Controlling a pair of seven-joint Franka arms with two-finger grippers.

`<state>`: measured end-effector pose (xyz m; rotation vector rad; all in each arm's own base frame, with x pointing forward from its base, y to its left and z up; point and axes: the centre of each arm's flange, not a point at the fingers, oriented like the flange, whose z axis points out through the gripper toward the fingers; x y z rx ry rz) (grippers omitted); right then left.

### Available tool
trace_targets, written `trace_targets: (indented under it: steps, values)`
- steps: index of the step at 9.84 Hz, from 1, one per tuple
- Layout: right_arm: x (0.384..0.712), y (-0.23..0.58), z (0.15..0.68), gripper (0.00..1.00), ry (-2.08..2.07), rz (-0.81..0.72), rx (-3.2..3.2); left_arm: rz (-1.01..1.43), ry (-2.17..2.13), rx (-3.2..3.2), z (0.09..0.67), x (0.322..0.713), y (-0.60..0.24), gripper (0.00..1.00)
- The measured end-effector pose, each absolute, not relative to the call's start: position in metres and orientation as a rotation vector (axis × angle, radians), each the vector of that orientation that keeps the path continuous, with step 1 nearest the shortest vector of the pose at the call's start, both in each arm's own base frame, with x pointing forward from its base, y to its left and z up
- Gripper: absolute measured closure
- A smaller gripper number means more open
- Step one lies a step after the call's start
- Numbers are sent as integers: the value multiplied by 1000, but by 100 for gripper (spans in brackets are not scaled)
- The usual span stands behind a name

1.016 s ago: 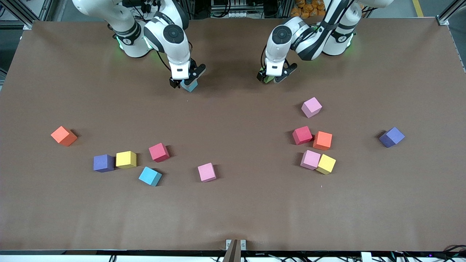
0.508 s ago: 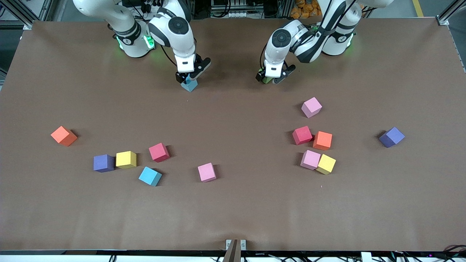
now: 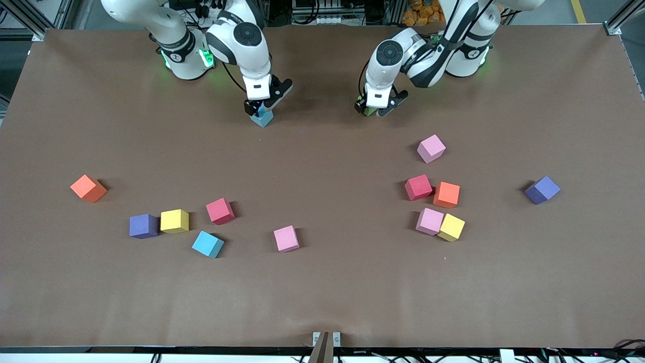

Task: Form number 2 with 11 blocks
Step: 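Carry both cubes to mid-table and set them down side by side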

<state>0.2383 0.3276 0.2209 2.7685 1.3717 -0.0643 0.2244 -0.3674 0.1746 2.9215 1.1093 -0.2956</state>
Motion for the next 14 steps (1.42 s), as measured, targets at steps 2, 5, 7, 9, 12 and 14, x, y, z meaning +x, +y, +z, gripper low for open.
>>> trace_targets:
  steps: [2,5,7,9,12,14]
  values:
    - [245,323,221,0,1434,-59,2736,-277,1251,2817,190,239,-386,37]
    - [268,305,221,0,1501,-55,2699,-287,1587,2548,227,250,-435,37]
    - [269,304,221,0,1508,-54,2694,-339,1765,2426,235,238,-466,37]
    - [271,303,220,0,1503,-38,2702,-381,1997,2341,224,247,-491,38]
    - [277,293,210,0,1470,-31,2729,-429,2142,2325,191,253,-518,38]
    - [276,287,203,0,1458,-37,2738,-438,2176,2318,179,250,-520,38]
